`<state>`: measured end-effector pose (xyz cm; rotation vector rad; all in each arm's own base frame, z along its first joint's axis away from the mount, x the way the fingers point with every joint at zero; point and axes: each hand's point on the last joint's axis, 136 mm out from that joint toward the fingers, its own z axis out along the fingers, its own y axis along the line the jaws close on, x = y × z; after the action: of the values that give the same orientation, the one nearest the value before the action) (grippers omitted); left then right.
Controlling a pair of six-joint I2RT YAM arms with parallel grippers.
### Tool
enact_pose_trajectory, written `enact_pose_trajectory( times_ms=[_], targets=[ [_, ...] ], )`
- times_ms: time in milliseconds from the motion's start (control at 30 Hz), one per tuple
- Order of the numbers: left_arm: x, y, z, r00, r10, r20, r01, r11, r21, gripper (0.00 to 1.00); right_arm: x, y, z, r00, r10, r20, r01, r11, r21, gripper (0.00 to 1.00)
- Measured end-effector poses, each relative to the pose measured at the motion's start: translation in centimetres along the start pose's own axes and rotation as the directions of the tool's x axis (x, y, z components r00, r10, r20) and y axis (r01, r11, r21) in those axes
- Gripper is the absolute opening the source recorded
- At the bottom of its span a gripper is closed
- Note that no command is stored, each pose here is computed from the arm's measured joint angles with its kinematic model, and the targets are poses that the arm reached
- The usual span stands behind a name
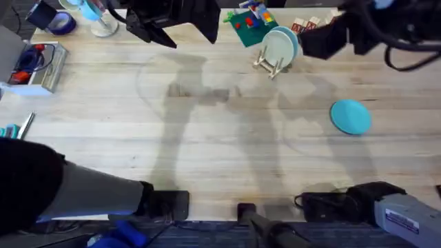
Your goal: Pick up the plates from the table one by one and place each into a slot on the dish rack.
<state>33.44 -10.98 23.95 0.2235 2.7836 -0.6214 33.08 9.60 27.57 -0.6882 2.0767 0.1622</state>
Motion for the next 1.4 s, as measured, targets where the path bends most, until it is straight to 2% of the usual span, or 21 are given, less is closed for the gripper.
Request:
enact_pose_trajectory(
  times_ms=[133, 333, 467, 600, 633, 667, 800, 933, 1000, 1067, 1133, 1300, 1400],
  targets=[
    [0.0, 0.0, 0.0, 1.0, 0.0, 0.0, 0.0, 1.0, 0.0, 0.993, 1.2, 0.3, -2.3, 0.996, 0.087, -0.034, -0.086, 0.996, 0.035, 0.995],
    [0.0, 0.0, 0.0, 1.0, 0.0, 0.0, 0.0, 1.0, 0.001, 0.993, 3.2, -0.5, -6.5, 0.972, 0.233, -0.044, -0.221, 0.958, 0.181, 0.996],
    [-0.1, -0.1, 0.0, 1.0, 0.006, 0.003, -0.006, 1.0, 0.002, 0.995, 4.6, -0.9, -9.9, 0.928, 0.373, 0.005, -0.359, 0.891, 0.276, 0.996],
    [-0.6, -1.4, 0.5, 0.998, 0.066, 0.022, -0.066, 0.998, 0.015, 0.996, 6.8, -0.9, -12.6, 0.854, 0.518, 0.046, -0.501, 0.795, 0.342, 0.996],
    [-0.8, -2.1, 0.7, 0.996, 0.089, 0.029, -0.09, 0.996, 0.021, 0.996, 7.3, -0.8, -13.1, 0.839, 0.542, 0.052, -0.523, 0.775, 0.354, 0.996],
    [-1.5, -4.9, 1.5, 0.981, 0.182, 0.066, -0.185, 0.982, 0.048, 0.995, 8.8, -0.3, -14.0, 0.806, 0.591, 0.03, -0.557, 0.74, 0.377, 0.996],
    [-2.3, -9.5, 2.4, 0.94, 0.313, 0.135, -0.326, 0.941, 0.091, 0.995, 10.4, 0.5, -15.2, 0.763, 0.646, -0.018, -0.585, 0.702, 0.406, 0.996],
    [-2.1, -14.4, 3.1, 0.887, 0.418, 0.196, -0.446, 0.884, 0.137, 0.994, 9.7, 0.6, -16.7, 0.747, 0.665, 0.007, -0.609, 0.68, 0.408, 0.996],
    [-1.8, -16.4, 3.5, 0.867, 0.45, 0.213, -0.486, 0.858, 0.167, 0.993, 8.8, 0.5, -17.6, 0.747, 0.663, 0.041, -0.621, 0.675, 0.398, 0.996],
    [-1.3, -18.4, 4.2, 0.852, 0.474, 0.223, -0.517, 0.828, 0.215, 0.993, 7.7, 0.3, -18.6, 0.749, 0.657, 0.082, -0.633, 0.673, 0.383, 0.996],
    [-0.9, -19.7, 5.1, 0.85, 0.481, 0.217, -0.525, 0.81, 0.26, 0.993, 6.7, 0.2, -19.6, 0.751, 0.65, 0.118, -0.641, 0.673, 0.37, 0.996],
    [0.5, -22.1, 8.4, 0.853, 0.497, 0.158, -0.517, 0.771, 0.371, 0.993, 5.2, 0.1, -21.3, 0.753, 0.635, 0.173, -0.649, 0.674, 0.352, 0.996],
    [1.6, -23.8, 10.0, 0.843, 0.518, 0.142, -0.524, 0.734, 0.433, 0.993, 5.0, 0.1, -21.7, 0.754, 0.631, 0.184, -0.65, 0.675, 0.348, 0.996]
  ],
)
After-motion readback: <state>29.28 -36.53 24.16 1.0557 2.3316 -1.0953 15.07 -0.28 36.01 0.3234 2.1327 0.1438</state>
